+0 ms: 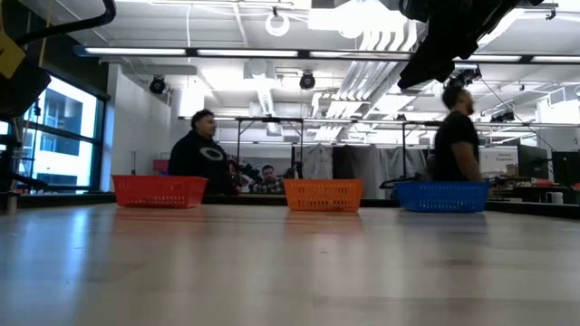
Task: Sort crayons
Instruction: Put the orange crayon into the blue bin
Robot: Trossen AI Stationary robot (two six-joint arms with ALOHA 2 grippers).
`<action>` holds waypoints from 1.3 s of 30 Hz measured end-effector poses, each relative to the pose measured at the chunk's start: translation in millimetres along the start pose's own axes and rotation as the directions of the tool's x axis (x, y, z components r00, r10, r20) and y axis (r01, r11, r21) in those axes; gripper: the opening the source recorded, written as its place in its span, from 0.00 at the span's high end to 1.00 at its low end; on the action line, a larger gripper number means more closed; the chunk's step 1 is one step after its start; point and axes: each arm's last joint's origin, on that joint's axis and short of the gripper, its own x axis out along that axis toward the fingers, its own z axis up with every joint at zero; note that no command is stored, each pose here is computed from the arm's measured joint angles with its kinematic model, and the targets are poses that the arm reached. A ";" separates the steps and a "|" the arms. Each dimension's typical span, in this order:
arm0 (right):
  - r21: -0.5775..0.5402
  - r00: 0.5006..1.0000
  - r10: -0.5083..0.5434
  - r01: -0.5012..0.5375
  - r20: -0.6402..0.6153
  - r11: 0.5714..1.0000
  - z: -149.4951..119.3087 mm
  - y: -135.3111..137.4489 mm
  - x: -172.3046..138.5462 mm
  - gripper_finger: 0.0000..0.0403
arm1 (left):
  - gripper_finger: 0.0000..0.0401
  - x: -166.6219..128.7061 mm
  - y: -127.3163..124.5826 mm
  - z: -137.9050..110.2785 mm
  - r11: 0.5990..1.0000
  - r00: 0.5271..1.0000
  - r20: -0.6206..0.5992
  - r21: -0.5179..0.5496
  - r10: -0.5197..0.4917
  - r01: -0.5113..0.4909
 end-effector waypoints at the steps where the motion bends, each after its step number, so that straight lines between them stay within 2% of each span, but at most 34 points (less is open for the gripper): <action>1: 0.000 1.000 0.000 0.000 0.000 1.000 0.0 0.0 0.0 0.73 | 0.84 0.1 0.1 0.0 1.000 1.000 0.000 -0.003 0.001 -0.001; 7: -0.004 1.000 -0.001 0.001 -0.003 1.000 -0.3 -0.1 0.0 0.73 | 0.99 -0.1 -0.3 2.4 1.000 1.000 0.001 -0.010 0.001 -0.001; 14: -0.001 1.000 -0.002 0.002 -0.009 1.000 -0.9 -0.2 0.0 0.73 | 1.00 -1.5 -2.7 12.4 1.000 0.998 0.053 -0.012 -0.016 0.016; 23: 0.004 1.000 -0.005 0.006 -0.027 1.000 -2.6 -0.5 0.0 0.73 | 1.00 -15.7 -16.8 30.1 0.993 0.987 0.143 0.103 -0.079 0.065; 27: 0.024 1.000 -0.005 0.006 -0.027 1.000 -2.6 -0.5 0.0 0.73 | 1.00 -29.4 -28.6 41.6 0.982 0.960 0.243 0.162 -0.136 0.098; 29: 0.024 1.000 -0.005 0.006 -0.027 1.000 -2.6 -0.5 0.0 0.73 | 1.00 -38.8 -35.6 49.3 0.974 0.929 0.328 0.198 -0.169 0.107; 32: 0.027 1.000 -0.005 0.006 -0.027 1.000 -2.6 -0.5 0.0 0.73 | 1.00 -56.0 -46.2 62.2 0.960 0.841 0.498 0.267 -0.213 0.085; 35: 0.032 1.000 -0.004 0.005 -0.027 0.999 -2.6 -0.5 0.0 0.73 | 1.00 -75.3 -54.8 78.4 0.953 0.712 0.666 0.304 -0.222 0.012; 39: 0.061 1.000 0.006 -0.005 -0.018 0.998 -1.8 0.5 -0.1 0.73 | 1.00 -105.8 -65.9 100.0 0.943 0.506 0.838 0.307 -0.204 -0.129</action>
